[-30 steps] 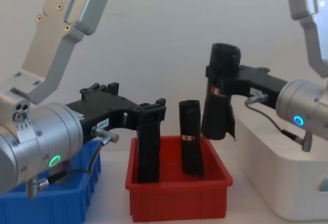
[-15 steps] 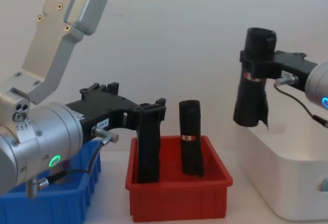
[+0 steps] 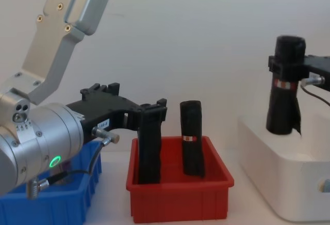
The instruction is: Pick the cotton swabs from the blue box and place them into the white box.
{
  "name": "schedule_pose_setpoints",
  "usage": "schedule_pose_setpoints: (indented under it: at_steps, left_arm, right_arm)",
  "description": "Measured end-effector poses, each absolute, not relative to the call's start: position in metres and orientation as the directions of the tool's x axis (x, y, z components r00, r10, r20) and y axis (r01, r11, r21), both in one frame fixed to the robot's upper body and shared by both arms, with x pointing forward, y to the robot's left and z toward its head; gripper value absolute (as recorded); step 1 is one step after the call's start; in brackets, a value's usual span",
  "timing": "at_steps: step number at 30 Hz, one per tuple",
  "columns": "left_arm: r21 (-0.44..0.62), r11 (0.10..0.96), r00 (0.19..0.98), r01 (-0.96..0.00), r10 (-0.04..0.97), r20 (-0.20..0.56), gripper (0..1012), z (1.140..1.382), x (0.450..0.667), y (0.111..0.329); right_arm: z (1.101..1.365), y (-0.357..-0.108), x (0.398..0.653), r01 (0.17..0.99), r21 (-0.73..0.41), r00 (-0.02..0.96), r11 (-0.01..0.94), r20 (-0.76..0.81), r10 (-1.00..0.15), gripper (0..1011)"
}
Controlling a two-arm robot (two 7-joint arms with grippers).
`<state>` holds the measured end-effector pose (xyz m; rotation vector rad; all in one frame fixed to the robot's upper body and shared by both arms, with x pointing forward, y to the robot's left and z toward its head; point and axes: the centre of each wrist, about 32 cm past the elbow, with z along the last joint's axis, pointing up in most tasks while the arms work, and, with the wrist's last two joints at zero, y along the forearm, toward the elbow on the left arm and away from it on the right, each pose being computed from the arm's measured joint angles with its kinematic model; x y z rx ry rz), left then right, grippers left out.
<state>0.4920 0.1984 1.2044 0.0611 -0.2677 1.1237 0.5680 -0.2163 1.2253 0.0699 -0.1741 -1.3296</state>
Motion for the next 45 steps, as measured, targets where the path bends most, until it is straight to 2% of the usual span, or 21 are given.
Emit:
schedule_pose_setpoints:
  at_steps: [8, 10, 14, 16, 19, 45]
  left_arm:
    - [-0.086, 0.434, 0.404, -0.897, 0.882, 0.242, 1004, 1.2044, 0.4920, 0.1984]
    - [-0.086, 0.434, 0.404, -0.897, 0.882, 0.242, 1004, 1.2044, 0.4920, 0.1984]
    - [-0.086, 0.434, 0.404, -0.897, 0.882, 0.243, 1004, 1.2044, 0.4920, 0.1984]
    - [-0.086, 0.434, 0.404, -0.897, 0.882, 0.242, 1004, 1.2044, 0.4920, 0.1984]
    - [-0.086, 0.434, 0.404, -0.897, 0.882, 0.243, 1004, 1.2044, 0.4920, 0.1984]
    - [-0.086, 0.434, 0.404, -0.897, 0.882, 0.242, 1004, 1.2044, 0.4920, 0.1984]
  right_arm:
    - [1.2264, -0.2213, 0.5669, 0.970, 0.129, 0.196, 0.206, 0.087, -0.977, 693]
    - [1.2265, -0.2218, 0.5667, 0.971, 0.127, 0.192, 0.202, 0.087, -0.977, 721]
    - [1.2269, -0.2234, 0.5662, 0.974, 0.122, 0.183, 0.193, 0.088, -0.979, 879]
    - [1.2270, -0.2237, 0.5661, 0.974, 0.120, 0.180, 0.190, 0.088, -0.980, 906]
    - [1.2270, -0.2245, 0.5659, 0.976, 0.117, 0.175, 0.185, 0.089, -0.980, 1000]
    - [1.2275, -0.2264, 0.5652, 0.979, 0.111, 0.163, 0.173, 0.090, -0.982, 1001]
